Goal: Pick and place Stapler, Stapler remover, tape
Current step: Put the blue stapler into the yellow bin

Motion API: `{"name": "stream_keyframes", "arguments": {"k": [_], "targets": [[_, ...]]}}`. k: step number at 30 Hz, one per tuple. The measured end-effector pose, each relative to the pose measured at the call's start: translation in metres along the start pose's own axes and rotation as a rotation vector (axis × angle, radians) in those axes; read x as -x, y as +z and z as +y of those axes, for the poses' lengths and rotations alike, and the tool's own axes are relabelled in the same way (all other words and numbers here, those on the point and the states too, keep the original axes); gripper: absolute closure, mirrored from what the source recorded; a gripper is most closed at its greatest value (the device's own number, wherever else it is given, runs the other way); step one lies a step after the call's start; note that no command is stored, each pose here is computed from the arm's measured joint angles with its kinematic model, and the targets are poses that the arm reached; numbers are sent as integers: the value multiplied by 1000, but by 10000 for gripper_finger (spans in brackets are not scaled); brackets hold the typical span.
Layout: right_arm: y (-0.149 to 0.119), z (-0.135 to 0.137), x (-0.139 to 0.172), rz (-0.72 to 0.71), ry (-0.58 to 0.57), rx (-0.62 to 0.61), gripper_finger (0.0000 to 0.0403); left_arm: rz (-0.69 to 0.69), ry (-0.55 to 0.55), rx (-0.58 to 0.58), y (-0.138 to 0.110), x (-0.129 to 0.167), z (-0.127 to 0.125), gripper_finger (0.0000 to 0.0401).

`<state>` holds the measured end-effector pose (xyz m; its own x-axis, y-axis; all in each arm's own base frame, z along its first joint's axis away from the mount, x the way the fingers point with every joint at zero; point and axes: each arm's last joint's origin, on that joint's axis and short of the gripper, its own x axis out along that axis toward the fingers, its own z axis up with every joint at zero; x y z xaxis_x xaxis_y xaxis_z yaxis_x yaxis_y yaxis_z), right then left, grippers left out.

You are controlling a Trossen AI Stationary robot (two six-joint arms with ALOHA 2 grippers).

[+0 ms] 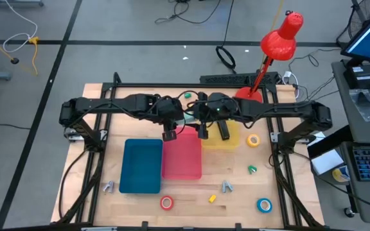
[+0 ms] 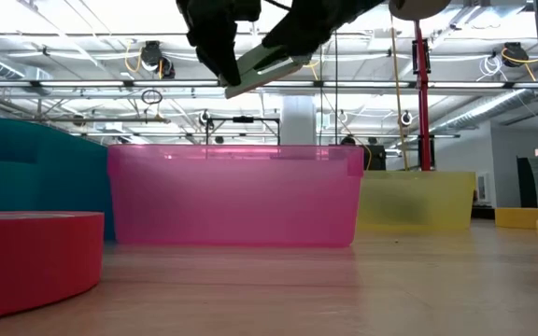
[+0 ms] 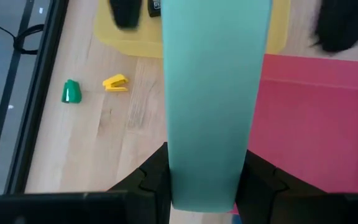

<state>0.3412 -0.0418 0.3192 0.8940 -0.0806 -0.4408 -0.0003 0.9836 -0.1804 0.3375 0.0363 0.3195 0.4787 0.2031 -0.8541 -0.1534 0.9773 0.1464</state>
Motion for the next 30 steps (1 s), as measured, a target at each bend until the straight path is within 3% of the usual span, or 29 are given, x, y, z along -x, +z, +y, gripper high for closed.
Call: {"name": "stream_keyframes", "arguments": {"k": [5, 23, 26, 30], "targets": [[-1, 0, -3, 9, -1, 13, 156, 5, 0, -2, -1, 0, 0, 275], [-1, -3, -3, 3, 2, 5, 282, 15, -1, -31, -1, 0, 0, 275], [-1, -4, -3, 2, 1, 1, 284, 15, -1, -33, -2, 0, 0, 275], [-2, -4, -3, 11, -12, -2, 285, 9, 3, -9, -1, 0, 0, 232]]}}
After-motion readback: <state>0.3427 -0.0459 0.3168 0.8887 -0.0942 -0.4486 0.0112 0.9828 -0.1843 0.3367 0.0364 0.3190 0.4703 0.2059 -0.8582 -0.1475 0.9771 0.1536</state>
